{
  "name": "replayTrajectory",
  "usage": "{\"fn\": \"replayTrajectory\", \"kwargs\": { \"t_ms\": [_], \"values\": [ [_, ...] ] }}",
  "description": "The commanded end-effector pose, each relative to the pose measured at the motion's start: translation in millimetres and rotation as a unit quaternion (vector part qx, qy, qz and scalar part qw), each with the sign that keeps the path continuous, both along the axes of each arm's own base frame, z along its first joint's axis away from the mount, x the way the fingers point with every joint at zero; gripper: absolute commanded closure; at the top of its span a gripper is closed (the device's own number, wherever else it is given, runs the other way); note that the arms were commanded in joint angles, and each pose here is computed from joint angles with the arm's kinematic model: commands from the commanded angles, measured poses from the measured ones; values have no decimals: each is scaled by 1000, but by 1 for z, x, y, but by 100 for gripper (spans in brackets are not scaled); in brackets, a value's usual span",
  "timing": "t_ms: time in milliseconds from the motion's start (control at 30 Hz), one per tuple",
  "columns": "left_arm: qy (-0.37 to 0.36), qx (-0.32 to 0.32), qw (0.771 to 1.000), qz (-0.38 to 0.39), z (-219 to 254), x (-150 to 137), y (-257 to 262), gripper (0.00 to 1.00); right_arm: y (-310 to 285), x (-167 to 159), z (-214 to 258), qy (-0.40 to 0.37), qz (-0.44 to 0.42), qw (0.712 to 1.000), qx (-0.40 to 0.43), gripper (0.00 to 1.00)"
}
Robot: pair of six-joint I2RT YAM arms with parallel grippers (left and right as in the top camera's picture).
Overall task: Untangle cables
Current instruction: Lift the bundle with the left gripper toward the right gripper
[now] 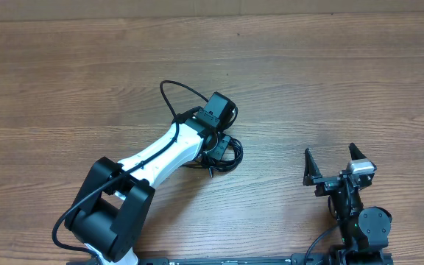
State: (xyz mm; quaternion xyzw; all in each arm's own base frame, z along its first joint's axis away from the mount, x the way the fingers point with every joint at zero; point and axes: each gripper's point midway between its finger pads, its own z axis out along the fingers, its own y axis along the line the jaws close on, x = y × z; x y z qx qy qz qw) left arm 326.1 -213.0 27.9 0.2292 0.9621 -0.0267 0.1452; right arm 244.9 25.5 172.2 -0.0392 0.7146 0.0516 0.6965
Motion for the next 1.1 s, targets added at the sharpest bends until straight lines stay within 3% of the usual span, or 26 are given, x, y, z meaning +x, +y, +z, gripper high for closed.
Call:
{"fn": "replayTrajectory", "kwargs": {
  "t_ms": [0, 400, 533, 633, 700, 800, 900, 1000, 1067],
  "values": [
    [-10, 5, 1000, -8, 2, 6, -3, 96, -2, 0, -2, -2, -5, 1000, -2, 0],
    [-12, 3, 1000, -8, 4, 7, -5, 96, -1, 0, 4, -15, -4, 1000, -1, 0],
    [-18, -16, 999, 30, 17, 16, -11, 96, 35, -8, 3, 5, 102, 992, 73, 0],
    [-20, -43, 997, 60, 32, 24, -20, 96, 67, -23, 5, 60, 200, 953, 220, 0],
    [-6, -73, 995, 70, 45, 24, -32, 96, 93, -43, 4, 145, 273, 885, 347, 0],
    [6, -92, 994, 63, 58, 23, -41, 96, 113, -64, 3, 211, 333, 830, 394, 0],
    [16, -104, 993, 60, 72, 23, -45, 96, 112, -63, 7, 203, 334, 832, 395, 0],
    [36, -125, 990, 47, 85, 19, -52, 96, 98, -47, 8, 183, 280, 844, 419, 4],
    [41, -132, 990, 36, 93, 17, -55, 96, 89, -39, 4, 193, 237, 829, 469, 7]
  ]
}}
